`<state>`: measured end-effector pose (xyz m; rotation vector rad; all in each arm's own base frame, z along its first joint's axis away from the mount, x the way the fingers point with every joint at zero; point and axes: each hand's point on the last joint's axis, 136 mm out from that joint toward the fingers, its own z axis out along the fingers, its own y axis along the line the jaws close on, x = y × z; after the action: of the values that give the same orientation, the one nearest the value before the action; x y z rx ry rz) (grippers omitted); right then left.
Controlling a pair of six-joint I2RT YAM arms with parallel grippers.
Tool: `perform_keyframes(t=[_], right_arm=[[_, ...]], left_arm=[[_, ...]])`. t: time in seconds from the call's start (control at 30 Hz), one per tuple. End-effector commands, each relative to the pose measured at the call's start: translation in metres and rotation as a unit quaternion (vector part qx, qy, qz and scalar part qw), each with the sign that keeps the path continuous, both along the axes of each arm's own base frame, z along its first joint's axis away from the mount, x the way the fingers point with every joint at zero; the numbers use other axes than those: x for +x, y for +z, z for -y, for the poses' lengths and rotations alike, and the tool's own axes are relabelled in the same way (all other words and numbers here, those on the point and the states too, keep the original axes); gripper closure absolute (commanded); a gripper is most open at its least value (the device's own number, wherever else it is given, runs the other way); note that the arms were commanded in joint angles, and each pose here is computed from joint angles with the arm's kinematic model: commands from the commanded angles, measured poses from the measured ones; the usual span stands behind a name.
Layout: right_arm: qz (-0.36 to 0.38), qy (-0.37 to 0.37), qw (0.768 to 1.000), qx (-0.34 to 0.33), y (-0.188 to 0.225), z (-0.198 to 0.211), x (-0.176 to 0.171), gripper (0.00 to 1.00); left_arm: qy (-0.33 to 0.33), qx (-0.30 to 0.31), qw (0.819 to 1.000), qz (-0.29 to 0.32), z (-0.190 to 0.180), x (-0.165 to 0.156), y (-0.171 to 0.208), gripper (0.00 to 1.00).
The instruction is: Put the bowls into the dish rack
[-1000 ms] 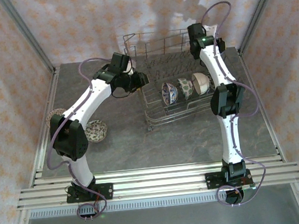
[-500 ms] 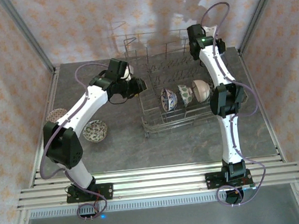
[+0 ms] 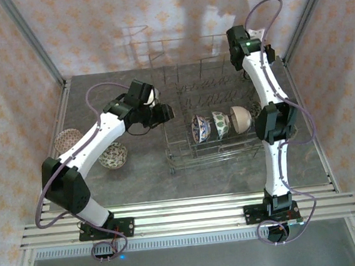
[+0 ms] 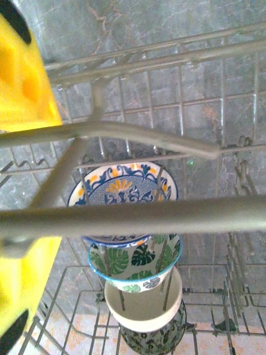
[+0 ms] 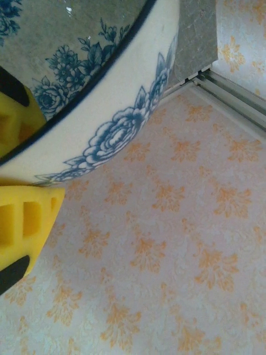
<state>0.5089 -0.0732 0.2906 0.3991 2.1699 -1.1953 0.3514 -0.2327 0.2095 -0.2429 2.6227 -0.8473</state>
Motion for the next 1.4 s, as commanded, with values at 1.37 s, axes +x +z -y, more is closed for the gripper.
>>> perform_keyframes(t=[1.37], right_arm=[[-0.082, -0.030, 0.993, -0.079, -0.031, -0.023, -0.023, 1.00]], left_arm=[[-0.005, 0.019, 0.999, 0.047, -0.054, 0.024, 0.014, 0.21]])
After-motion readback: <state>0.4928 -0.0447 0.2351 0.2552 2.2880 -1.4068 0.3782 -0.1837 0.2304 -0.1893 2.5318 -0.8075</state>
